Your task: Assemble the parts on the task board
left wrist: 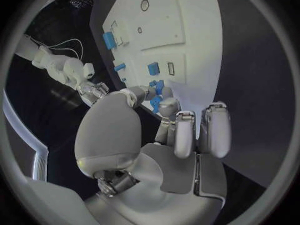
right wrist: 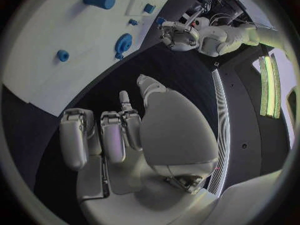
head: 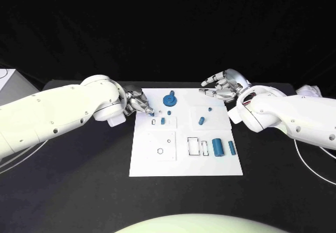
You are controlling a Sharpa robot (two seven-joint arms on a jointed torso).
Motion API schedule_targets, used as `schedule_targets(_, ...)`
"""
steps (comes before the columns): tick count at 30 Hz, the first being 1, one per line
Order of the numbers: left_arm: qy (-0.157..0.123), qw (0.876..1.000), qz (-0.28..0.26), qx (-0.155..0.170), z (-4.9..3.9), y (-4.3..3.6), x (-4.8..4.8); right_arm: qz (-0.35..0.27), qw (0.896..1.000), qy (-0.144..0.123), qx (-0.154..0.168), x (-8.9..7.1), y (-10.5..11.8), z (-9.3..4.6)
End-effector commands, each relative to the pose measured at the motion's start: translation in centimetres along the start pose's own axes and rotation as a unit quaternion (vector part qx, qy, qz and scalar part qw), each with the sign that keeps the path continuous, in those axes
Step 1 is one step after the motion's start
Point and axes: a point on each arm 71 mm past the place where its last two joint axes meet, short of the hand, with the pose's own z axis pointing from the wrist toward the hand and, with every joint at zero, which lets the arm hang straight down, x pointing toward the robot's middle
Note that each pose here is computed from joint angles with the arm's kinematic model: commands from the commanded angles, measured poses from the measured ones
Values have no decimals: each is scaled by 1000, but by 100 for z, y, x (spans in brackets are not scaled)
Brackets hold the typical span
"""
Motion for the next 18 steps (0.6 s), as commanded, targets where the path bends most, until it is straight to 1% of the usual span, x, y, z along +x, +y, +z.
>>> schedule_targets(1,-5,1000,16,-8,14,-18,30,-1,1000,5,-5,9,7,0)
schedule_targets(9,4,1000,24,-9,54,-30,121,-1,1000,5,-5,10,8,-1)
schedule_targets(18,19,999,33,-7,63,-45,171,-1,1000,6,-5,9,6,0)
